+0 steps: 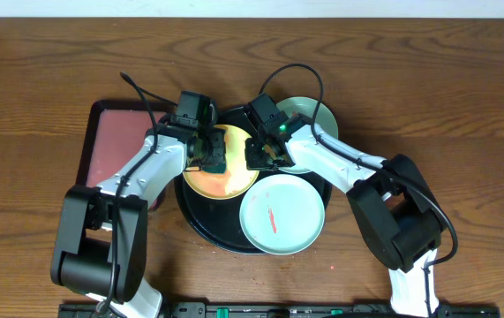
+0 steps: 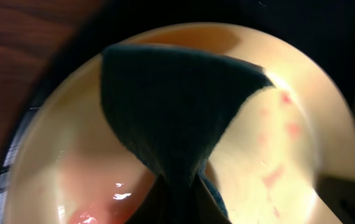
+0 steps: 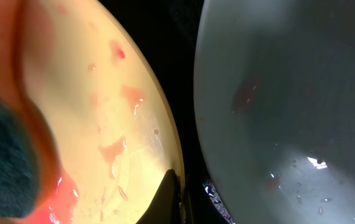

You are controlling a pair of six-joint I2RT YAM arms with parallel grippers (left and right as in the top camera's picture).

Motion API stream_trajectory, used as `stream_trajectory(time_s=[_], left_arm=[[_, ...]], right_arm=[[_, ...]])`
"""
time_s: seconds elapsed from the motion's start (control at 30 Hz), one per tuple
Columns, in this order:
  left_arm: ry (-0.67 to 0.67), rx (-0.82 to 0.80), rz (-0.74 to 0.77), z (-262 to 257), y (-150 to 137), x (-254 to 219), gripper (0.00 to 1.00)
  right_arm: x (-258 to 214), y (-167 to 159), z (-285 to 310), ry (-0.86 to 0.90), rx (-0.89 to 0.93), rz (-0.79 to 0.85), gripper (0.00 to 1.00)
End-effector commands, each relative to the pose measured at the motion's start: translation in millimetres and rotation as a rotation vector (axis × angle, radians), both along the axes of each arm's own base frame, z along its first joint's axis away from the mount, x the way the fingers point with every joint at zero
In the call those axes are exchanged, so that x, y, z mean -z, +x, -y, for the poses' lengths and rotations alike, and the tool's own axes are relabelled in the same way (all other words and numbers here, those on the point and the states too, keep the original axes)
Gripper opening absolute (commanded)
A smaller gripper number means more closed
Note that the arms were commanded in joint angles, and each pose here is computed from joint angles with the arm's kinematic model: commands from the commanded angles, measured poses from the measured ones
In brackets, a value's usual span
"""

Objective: Clean dirty plates on tray and stack at the side
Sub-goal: 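Scrub the yellow plate with the sponge in the left gripper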

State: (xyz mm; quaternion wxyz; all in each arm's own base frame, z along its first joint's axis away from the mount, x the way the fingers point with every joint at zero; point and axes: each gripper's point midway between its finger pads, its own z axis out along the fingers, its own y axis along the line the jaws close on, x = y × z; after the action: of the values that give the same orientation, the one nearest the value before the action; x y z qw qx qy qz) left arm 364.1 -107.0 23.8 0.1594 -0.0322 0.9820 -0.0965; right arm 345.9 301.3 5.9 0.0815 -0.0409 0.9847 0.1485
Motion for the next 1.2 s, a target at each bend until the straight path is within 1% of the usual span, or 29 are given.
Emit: stream_trajectory(time_s=[0.0,0.13,0.23,0.3,0.33,0.4,0.43,0.47,0.53,0.63,0.73,0.8,0.87,0.9,0.93,1.03,1.1,1.17], left_arm=[[0.235,-0.178,0.028,-48.4,5.1,6.0,0.08],[0.266,-0.175,-0.022,-53.7,-7.4,9.7,0.07],[0.282,-0.164,-0.083,-56.0,-22.2,13.6,0.07],[0.256,-0.126,-0.125,-50.1,-31.1,16.4,0.07],[0.219,-0.085,-0.142,-42.3,-34.4,17.6,0.07],[0.088,0.053,-0.171,-14.8,-41.4,18.1,0.07],[0.017,0.118,-0.18,-0.6,-45.1,16.4,0.08],[-0.095,0.2,-0.189,20.3,-51.0,11.7,0.07],[-0.242,0.268,-0.203,44.6,-58.8,2.2,0.07],[-0.336,0.291,-0.213,58.7,-62.9,-5.7,0.07],[-0.354,0.299,-0.191,62.2,-58.6,-8.1,0.08],[-0.352,0.302,-0.149,63.0,-49.3,-9.6,0.07],[-0.295,0.253,-0.108,54.7,-35.6,-6.2,0.07],[-0.231,0.202,-0.085,44.2,-26.5,-2.1,0.07],[-0.167,0.153,-0.066,32.9,-19.1,1.4,0.08],[0.096,-0.057,-0.01,-19.0,-1.0,8.7,0.08],[0.258,-0.177,0.019,-52.4,2.3,6.6,0.07],[0.365,-0.242,0.033,-73.7,0.9,2.9,0.08]], right_arm=[[7.1,-3.3,-4.4,-0.007,-0.011,-0.012,0.01],[8.9,-4.1,-1.4,-0.01,0.023,-0.031,0.01],[12.0,-6.9,1.8,-0.014,0.041,-0.057,0.01],[13.0,-11.5,-1.1,0.008,0.032,-0.087,0.01],[14.2,-13.6,-2.3,0.017,0.029,-0.101,0.01],[16.4,-19.1,-4.9,0.034,0.021,-0.133,0.01],[17.9,-20.5,-4.8,0.037,0.017,-0.143,0.01],[19.7,-21.5,-4.8,0.044,0.017,-0.156,0.01],[21.3,-20.7,-3.0,0.06,0.025,-0.176,0.01],[21.4,-18.1,0.5,0.063,0.035,-0.179,0.01],[21.5,-18.1,0.4,0.063,0.031,-0.178,0.01],[21.4,-18.1,0.2,0.062,0.028,-0.176,0.01],[21.4,-18.0,0.2,0.063,0.028,-0.176,0.01],[21.4,-18.0,0.3,0.062,0.028,-0.176,0.01],[21.5,-18.1,0.4,0.062,0.028,-0.176,0.01],[21.3,-17.6,0.1,0.063,0.028,-0.174,0.01],[21.3,-17.5,0.1,0.063,0.028,-0.173,0.01],[21.3,-17.5,0.2,0.063,0.028,-0.173,0.01]])
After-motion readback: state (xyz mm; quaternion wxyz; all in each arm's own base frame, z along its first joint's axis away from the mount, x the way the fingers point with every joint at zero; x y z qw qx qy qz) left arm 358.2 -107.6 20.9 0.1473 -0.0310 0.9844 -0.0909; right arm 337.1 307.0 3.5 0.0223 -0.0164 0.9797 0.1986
